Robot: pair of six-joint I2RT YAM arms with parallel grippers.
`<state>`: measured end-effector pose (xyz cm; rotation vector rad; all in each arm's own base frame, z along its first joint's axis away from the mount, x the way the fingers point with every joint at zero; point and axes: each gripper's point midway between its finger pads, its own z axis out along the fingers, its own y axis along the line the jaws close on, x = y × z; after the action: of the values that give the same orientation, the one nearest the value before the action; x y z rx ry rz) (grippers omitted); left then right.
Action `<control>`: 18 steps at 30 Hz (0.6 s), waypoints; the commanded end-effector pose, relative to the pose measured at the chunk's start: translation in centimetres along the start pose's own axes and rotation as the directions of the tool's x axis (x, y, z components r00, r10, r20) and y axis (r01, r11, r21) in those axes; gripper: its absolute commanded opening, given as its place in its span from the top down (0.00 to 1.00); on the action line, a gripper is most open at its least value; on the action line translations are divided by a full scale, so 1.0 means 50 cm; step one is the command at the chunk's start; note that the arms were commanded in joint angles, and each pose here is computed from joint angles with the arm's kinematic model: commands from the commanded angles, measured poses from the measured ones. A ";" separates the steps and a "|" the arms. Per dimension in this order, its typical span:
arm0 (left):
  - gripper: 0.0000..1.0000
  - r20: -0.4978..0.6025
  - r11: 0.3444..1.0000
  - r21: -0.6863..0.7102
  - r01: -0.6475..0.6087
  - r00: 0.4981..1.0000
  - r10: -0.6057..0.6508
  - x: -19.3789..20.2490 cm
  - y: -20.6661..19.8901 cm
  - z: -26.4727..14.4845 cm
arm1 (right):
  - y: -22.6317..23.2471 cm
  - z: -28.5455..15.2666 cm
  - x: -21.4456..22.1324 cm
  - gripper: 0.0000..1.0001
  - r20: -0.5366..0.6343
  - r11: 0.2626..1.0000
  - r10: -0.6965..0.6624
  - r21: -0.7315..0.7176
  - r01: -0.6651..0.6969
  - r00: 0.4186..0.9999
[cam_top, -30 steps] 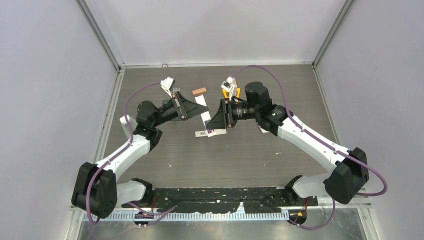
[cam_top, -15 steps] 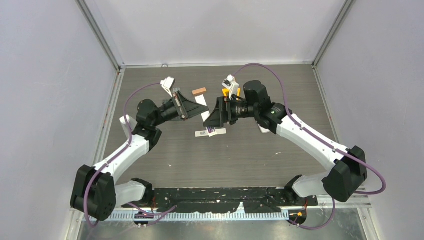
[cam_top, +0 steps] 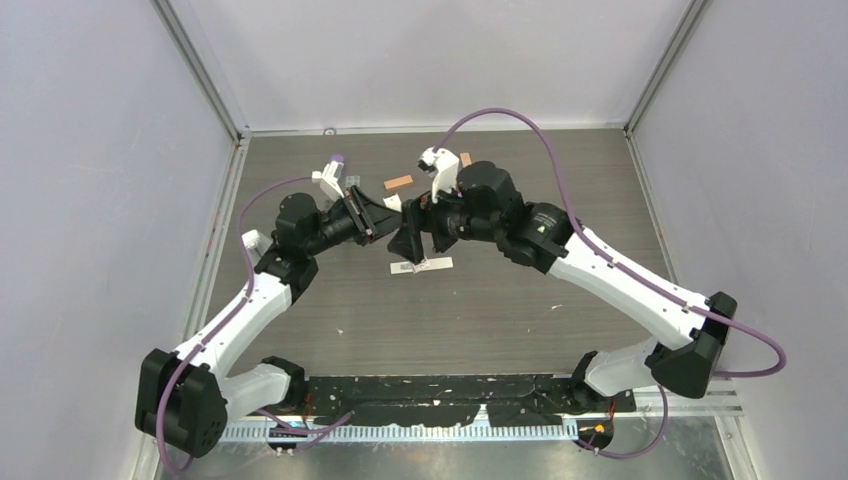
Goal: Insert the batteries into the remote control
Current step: Place the remote control at the center of the board.
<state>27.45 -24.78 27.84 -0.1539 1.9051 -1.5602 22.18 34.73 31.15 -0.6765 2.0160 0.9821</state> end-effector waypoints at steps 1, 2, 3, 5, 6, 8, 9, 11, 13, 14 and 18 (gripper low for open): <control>1.00 0.052 0.999 -0.005 -0.036 0.998 0.036 -0.026 -0.029 -0.010 | -0.041 0.019 -0.011 0.13 -0.018 0.975 -0.111 0.191 0.112 0.994; 1.00 0.053 0.999 -0.009 -0.030 0.998 0.031 -0.026 -0.027 -0.011 | -0.044 0.029 -0.006 0.14 -0.031 0.972 -0.124 0.198 0.128 0.992; 1.00 0.054 1.000 -0.012 -0.028 0.998 0.028 -0.025 -0.025 -0.011 | -0.038 0.031 -0.008 0.16 -0.033 0.971 -0.131 0.199 0.135 0.991; 1.00 0.057 1.000 -0.016 -0.021 0.998 0.022 -0.024 -0.022 -0.012 | -0.042 0.051 0.004 0.19 -0.069 0.965 -0.140 0.215 0.151 0.988; 1.00 0.057 1.000 -0.016 -0.017 0.998 0.018 -0.023 -0.022 -0.012 | -0.045 0.054 0.006 0.20 -0.075 0.958 -0.150 0.235 0.163 0.986; 1.00 0.059 1.000 -0.017 -0.017 0.998 0.018 -0.023 -0.021 -0.014 | -0.053 0.060 0.013 0.20 -0.098 0.947 -0.160 0.264 0.181 0.982; 1.00 0.060 1.000 -0.016 -0.016 0.998 0.017 -0.023 -0.021 -0.014 | -0.055 0.065 0.018 0.20 -0.107 0.945 -0.161 0.269 0.184 0.981; 1.00 0.059 1.000 -0.017 -0.012 0.998 0.013 -0.022 -0.020 -0.014 | -0.058 0.071 0.023 0.23 -0.116 0.944 -0.160 0.274 0.186 0.980; 1.00 0.061 1.000 -0.019 -0.010 0.998 0.011 -0.022 -0.019 -0.014 | -0.060 0.075 0.028 0.29 -0.121 0.944 -0.153 0.276 0.181 0.981; 1.00 0.060 1.000 -0.020 -0.010 0.998 0.011 -0.021 -0.017 -0.015 | -0.061 0.076 0.029 0.36 -0.122 0.944 -0.150 0.278 0.179 0.981; 0.93 0.064 1.000 -0.017 -0.017 0.998 0.018 -0.020 -0.012 -0.014 | -0.066 0.078 0.036 0.55 -0.138 0.941 -0.119 0.300 0.156 0.983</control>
<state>27.71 -24.11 26.78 -0.2417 1.9501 -1.5051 24.44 35.63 24.32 -0.7612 2.1752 0.5412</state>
